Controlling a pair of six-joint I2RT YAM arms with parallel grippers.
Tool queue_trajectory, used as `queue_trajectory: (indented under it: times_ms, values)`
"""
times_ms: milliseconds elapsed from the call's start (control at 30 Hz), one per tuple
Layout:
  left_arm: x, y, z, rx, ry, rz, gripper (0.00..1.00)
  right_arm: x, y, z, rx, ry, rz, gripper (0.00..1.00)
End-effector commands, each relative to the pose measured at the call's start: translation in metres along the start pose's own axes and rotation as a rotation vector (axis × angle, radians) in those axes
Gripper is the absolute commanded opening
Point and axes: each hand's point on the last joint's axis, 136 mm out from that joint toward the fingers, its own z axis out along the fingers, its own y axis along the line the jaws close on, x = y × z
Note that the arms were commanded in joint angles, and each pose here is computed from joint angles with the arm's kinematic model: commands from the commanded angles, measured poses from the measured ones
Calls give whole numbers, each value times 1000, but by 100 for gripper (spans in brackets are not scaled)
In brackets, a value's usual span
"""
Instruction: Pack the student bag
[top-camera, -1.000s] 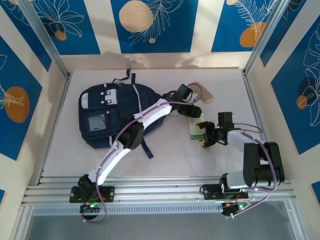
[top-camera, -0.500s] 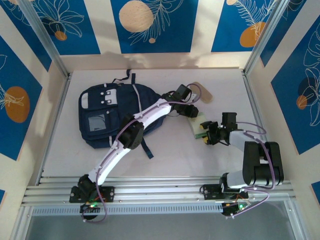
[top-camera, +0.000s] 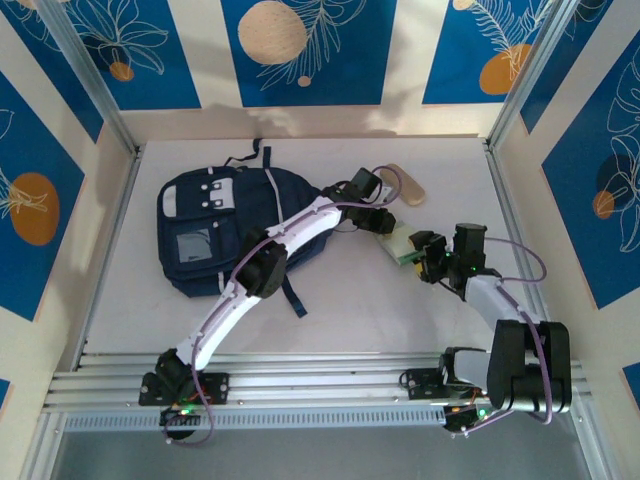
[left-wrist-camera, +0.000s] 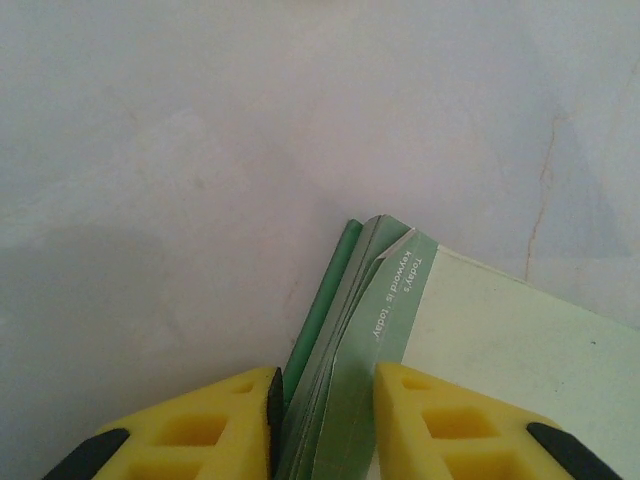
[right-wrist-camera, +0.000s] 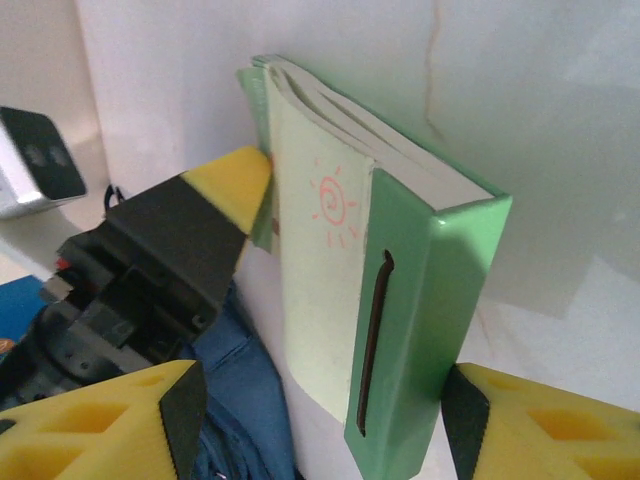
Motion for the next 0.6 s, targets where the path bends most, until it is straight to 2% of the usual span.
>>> queue_trajectory:
  times_ms: [0,567]
  values:
    - [57,-14,13,52,198,-43,28,-6,40,-6,-155,-29,-77,66]
    - [65,-21,15,111,226,-87,26,-12,48,17,-165,-16,-41,66]
